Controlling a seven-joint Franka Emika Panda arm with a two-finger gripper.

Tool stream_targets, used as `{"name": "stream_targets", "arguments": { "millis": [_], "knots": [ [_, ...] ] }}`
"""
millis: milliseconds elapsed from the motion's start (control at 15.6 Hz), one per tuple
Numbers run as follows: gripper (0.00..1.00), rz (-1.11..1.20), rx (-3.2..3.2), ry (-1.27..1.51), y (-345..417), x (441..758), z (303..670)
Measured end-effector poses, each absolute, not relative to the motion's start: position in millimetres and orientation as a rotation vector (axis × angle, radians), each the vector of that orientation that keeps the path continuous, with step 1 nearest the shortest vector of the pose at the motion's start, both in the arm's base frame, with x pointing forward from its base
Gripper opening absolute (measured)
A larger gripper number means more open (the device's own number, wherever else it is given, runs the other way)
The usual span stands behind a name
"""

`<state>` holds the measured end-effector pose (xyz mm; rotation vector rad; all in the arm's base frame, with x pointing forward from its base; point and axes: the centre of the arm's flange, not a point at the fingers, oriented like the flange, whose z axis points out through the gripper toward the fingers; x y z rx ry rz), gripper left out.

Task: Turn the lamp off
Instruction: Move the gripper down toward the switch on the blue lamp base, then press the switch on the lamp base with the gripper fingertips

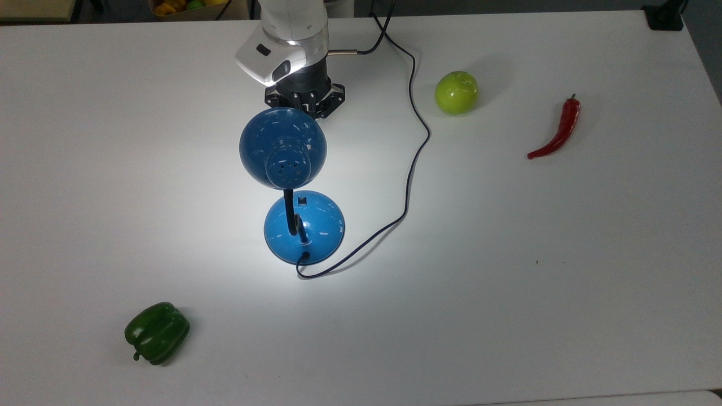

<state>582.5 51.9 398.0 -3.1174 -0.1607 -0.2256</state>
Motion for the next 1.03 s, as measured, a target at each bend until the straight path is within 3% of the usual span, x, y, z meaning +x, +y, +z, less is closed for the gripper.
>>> {"name": "stream_targets", "arguments": {
  "millis": [1027],
  "knots": [
    [0.01, -0.693, -3.046, -0.111, 55, 615, 343]
  ]
}}
